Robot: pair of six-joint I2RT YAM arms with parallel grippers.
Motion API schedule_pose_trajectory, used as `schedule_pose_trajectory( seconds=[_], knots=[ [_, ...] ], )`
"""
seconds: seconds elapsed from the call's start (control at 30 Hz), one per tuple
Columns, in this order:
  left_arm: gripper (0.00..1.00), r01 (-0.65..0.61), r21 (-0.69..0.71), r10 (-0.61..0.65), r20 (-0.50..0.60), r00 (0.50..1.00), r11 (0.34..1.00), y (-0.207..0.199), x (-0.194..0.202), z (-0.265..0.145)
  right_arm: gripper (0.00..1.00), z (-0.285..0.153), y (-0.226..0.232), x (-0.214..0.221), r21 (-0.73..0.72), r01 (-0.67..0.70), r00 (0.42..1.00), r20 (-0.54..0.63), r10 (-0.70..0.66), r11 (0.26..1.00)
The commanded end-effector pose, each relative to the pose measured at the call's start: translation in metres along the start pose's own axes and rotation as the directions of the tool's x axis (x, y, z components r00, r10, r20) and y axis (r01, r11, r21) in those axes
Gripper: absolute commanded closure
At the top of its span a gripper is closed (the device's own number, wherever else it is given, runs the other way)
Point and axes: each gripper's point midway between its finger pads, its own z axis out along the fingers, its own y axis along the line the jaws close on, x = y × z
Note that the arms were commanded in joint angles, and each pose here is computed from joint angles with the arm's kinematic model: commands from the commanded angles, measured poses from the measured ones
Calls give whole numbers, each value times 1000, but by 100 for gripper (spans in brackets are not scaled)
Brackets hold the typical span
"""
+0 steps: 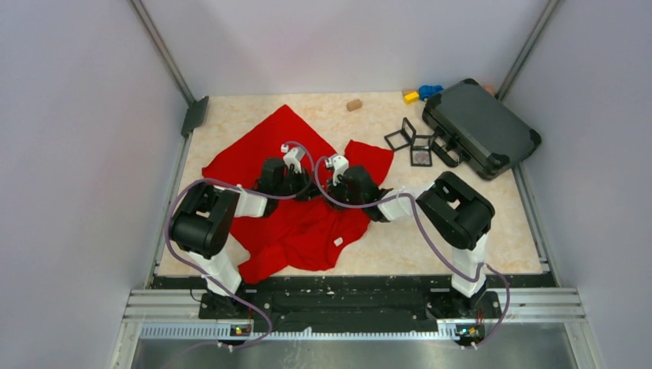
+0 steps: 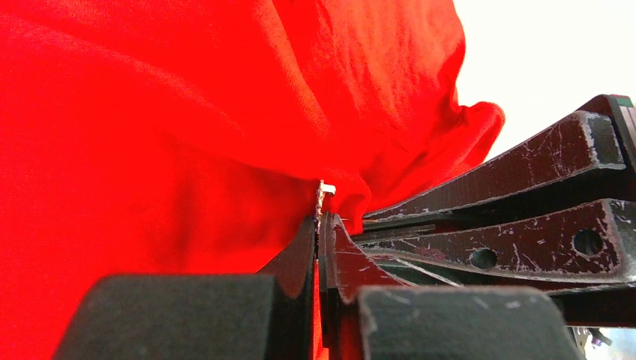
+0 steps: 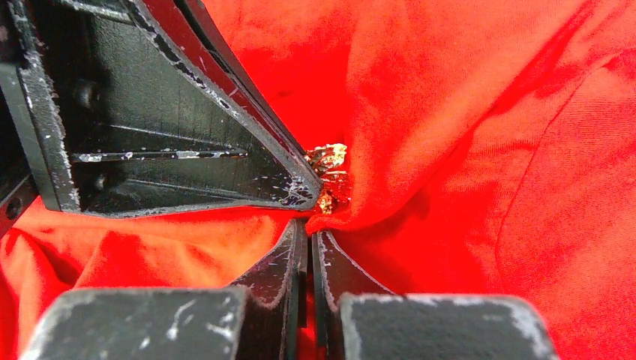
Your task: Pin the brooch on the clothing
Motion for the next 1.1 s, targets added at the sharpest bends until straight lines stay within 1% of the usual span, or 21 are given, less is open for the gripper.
schedule_pose_trajectory(
  seconds=[0.0,0.1,0.17,0.2,0.27,0.37,0.5,0.73,0.77,0.87,0.9,1.07],
  knots=[
    [100,-36,124,35,9,999,992,-29,-5,1,98,-9,13,-19,-32,35,999,10,-35,999],
    [100,-34,96,34,3,999,995,-24,-5,2,78,-31,11,-44,10,63,996,62,-63,998],
    [100,-33,87,33,1,999,996,-22,-5,1,69,-47,8,-57,42,77,993,90,-81,996],
    [100,-30,84,30,1,1000,996,-21,-5,1,66,-54,4,-60,60,80,992,94,-85,995],
    [100,-28,79,28,0,1000,996,-20,-5,0,64,-66,-4,-66,94,78,991,99,-87,993],
    [100,-30,78,30,2,1000,997,-19,-5,0,63,-77,-17,-63,130,72,991,100,-85,989],
    [100,-37,92,36,3,999,995,-22,-6,0,61,-80,-31,-53,150,42,994,95,-56,988],
    [100,-57,120,56,10,998,991,-28,-7,-3,61,-60,-25,-41,91,7,995,96,-15,996],
    [100,-59,123,58,10,998,991,-28,-7,-3,62,-57,-25,-40,87,4,995,97,-12,996],
    [100,-66,132,66,8,998,989,-30,-7,-3,74,-46,-30,-34,87,-2,997,76,-5,996],
    [100,-67,132,66,6,998,989,-29,-7,-3,76,-42,-31,-31,86,-5,998,68,-1,996],
    [100,-75,130,76,-2,997,989,-29,-7,-3,79,-34,-31,-27,62,-9,998,64,5,998]
  ],
)
